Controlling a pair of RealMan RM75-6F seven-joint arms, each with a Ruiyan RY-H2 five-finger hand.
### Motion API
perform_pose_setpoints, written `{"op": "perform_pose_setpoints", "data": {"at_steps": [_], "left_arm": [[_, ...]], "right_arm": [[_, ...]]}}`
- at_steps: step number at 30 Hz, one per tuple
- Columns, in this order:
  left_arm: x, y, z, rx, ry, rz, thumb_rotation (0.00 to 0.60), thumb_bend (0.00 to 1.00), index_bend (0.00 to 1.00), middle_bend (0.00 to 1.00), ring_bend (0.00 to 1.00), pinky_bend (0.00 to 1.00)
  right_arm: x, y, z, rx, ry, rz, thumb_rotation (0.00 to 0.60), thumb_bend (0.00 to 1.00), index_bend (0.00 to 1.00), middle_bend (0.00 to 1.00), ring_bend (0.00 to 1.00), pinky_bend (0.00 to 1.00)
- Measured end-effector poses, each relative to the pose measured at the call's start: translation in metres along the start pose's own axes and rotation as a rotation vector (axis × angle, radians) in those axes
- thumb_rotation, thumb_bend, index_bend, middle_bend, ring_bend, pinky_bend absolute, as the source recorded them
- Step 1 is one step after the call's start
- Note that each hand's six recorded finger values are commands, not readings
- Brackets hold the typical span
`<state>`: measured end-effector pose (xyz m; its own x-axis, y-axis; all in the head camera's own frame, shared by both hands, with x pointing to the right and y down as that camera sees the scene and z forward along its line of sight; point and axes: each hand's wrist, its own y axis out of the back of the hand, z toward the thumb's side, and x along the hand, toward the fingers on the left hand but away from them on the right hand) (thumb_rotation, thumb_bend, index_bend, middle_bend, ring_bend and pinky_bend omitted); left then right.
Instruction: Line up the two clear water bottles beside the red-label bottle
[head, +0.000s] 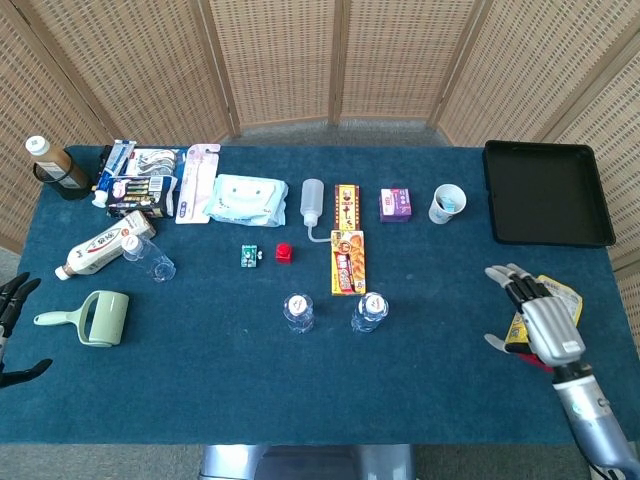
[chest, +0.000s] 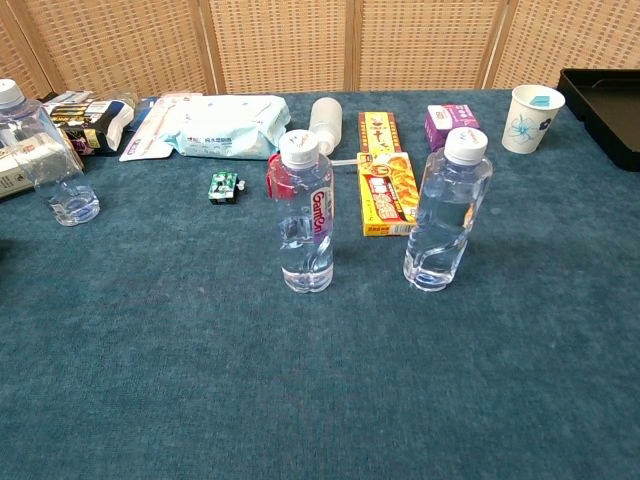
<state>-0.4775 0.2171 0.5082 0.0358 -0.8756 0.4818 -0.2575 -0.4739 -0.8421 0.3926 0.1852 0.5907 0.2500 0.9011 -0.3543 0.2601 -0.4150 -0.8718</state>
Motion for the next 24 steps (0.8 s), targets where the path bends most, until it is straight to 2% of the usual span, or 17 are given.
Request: {"op": "perform_pose_setpoints", "data": {"at_steps": [8, 12, 18, 24], "left_arm": [[-0.003, 0.007, -0.005, -0.024, -0.01, 0.015, 0.6, 0.09, 0.0, 0.0, 0.0, 0.16], [0.002, 0.008, -0.007, -0.029, -0.017, 0.021, 0.6, 0.09, 0.0, 0.0, 0.0, 0.16], [0.028, 0.005, -0.019, -0.101, -0.032, 0.018, 0.6, 0.08, 0.0, 0.0, 0.0, 0.16], [0.066, -0.009, -0.03, -0.253, -0.079, -0.016, 0.6, 0.05, 0.0, 0.0, 0.0, 0.16]], "right_arm": [[0.044, 0.03, 0.008, 0.099, -0.1, -0.051, 0.6, 0.02, 0.14, 0.14, 0.1, 0.16], [0.049, 0.03, 0.004, 0.092, -0.126, -0.039, 0.6, 0.02, 0.14, 0.14, 0.11, 0.16], [0.049, 0.025, 0.009, 0.065, -0.096, -0.019, 0.6, 0.02, 0.14, 0.14, 0.11, 0.16], [0.048, 0.024, 0.013, 0.03, -0.072, -0.012, 0.6, 0.02, 0.14, 0.14, 0.12, 0.16]]}}
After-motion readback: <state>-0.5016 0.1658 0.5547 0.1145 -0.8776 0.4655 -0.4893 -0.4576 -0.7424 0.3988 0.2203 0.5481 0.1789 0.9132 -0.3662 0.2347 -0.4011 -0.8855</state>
